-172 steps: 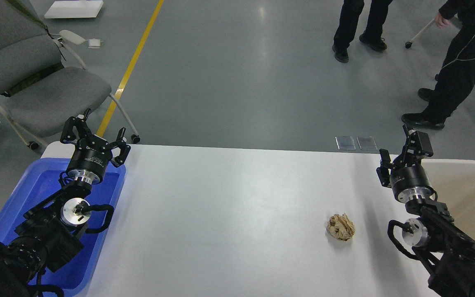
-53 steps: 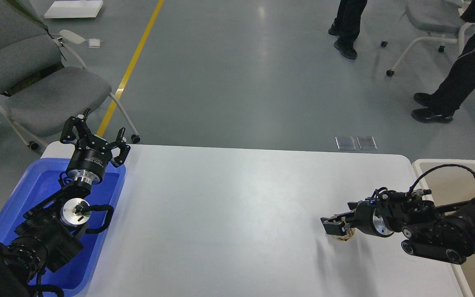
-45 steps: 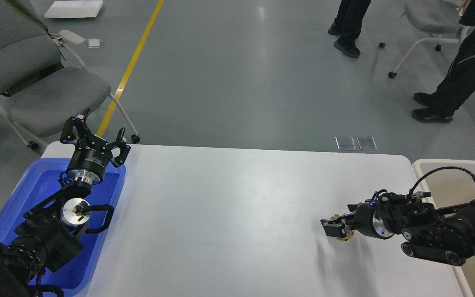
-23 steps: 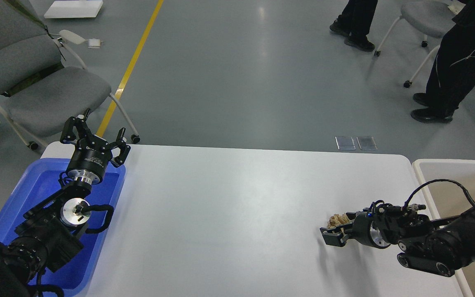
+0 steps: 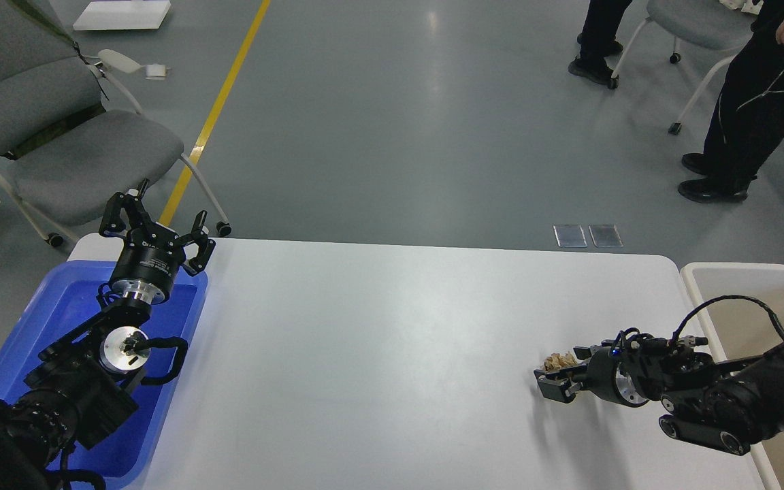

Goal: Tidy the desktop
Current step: 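Lift the held snack and carry it toward the beige bin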

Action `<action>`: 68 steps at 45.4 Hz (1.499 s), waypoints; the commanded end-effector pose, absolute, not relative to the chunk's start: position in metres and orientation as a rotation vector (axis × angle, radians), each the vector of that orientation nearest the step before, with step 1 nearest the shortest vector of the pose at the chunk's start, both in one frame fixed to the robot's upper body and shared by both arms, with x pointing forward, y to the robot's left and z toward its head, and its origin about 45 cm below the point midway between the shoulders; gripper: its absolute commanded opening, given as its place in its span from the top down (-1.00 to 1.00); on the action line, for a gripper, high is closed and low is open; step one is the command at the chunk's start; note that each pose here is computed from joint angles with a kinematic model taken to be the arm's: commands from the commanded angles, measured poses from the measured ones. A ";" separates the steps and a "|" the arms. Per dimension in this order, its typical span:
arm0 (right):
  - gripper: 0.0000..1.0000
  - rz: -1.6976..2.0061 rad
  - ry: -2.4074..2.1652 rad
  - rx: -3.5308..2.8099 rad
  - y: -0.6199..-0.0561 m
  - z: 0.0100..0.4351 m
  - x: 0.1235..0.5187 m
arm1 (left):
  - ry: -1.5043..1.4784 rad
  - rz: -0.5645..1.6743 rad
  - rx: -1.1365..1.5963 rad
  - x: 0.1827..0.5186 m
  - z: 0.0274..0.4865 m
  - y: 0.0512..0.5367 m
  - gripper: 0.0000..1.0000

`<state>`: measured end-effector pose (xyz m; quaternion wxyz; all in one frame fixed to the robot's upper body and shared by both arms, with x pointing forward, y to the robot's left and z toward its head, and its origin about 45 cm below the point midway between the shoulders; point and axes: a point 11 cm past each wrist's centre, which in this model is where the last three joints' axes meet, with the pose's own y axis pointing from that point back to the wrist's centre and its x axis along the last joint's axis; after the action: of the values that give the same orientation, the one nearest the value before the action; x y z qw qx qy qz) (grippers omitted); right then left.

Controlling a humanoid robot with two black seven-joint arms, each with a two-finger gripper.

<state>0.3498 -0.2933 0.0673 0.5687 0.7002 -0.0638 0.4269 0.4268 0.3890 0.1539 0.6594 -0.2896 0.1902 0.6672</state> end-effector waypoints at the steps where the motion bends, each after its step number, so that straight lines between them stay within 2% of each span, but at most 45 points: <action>1: 1.00 1.019 -0.073 1.620 -0.304 0.062 0.342 | 0.430 1.511 -0.656 0.427 0.154 0.389 -1.00; 13: 1.00 1.008 -0.031 1.667 -0.298 0.059 0.330 | 0.430 1.511 -0.656 0.427 0.154 0.389 -1.00; 35: 1.00 1.032 -0.039 1.659 -0.297 0.073 0.342 | 0.430 1.511 -0.656 0.427 0.154 0.389 -1.00; 53: 1.00 1.038 -0.060 1.617 -0.309 0.148 0.377 | 0.431 1.509 -0.656 0.427 0.154 0.389 -1.00; 68: 1.00 1.052 -0.065 1.607 -0.311 0.220 0.386 | 0.431 1.509 -0.656 0.427 0.154 0.389 -1.00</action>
<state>0.3786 -0.3082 0.1686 0.5709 0.6919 -0.0240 0.4413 0.4268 0.3891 0.1539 0.6593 -0.2898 0.1902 0.6673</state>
